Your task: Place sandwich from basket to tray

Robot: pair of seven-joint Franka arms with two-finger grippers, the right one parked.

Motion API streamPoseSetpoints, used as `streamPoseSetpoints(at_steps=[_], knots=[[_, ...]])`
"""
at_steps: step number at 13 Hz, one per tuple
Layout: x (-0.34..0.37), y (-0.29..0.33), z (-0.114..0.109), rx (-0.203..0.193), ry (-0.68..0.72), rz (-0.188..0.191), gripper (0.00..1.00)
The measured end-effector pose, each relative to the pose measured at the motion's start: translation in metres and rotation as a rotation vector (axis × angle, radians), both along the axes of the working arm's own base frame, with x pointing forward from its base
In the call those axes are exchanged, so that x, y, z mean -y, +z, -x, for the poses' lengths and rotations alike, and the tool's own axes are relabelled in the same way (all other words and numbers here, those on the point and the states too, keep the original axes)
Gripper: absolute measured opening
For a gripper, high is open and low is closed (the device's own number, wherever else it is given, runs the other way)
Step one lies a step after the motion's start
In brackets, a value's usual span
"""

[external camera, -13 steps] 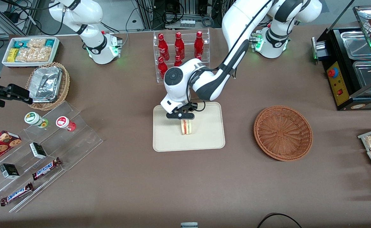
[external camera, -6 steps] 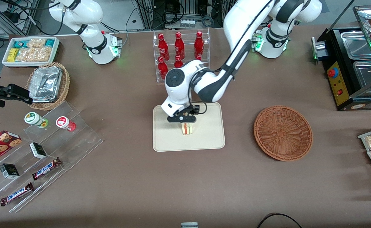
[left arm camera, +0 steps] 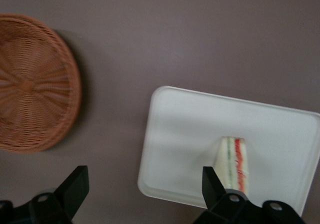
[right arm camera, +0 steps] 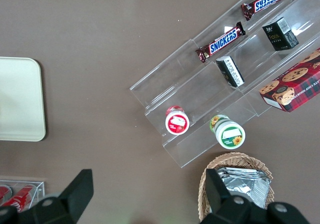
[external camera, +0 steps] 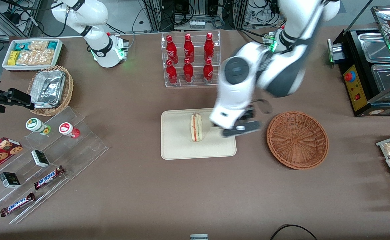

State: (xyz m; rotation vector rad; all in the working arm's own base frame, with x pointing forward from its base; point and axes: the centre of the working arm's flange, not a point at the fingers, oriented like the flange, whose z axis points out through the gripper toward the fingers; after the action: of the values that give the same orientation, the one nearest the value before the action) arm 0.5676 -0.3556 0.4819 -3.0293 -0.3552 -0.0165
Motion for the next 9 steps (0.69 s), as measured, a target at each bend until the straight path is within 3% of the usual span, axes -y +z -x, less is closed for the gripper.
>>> streamPoseSetpoints(at_steps=[4,9], knots=[[-0.112,0.059,-0.016,-0.048,0.010,-0.023,1.00],[-0.213,0.098,-0.015,-0.107,-0.058,0.014,1.00]])
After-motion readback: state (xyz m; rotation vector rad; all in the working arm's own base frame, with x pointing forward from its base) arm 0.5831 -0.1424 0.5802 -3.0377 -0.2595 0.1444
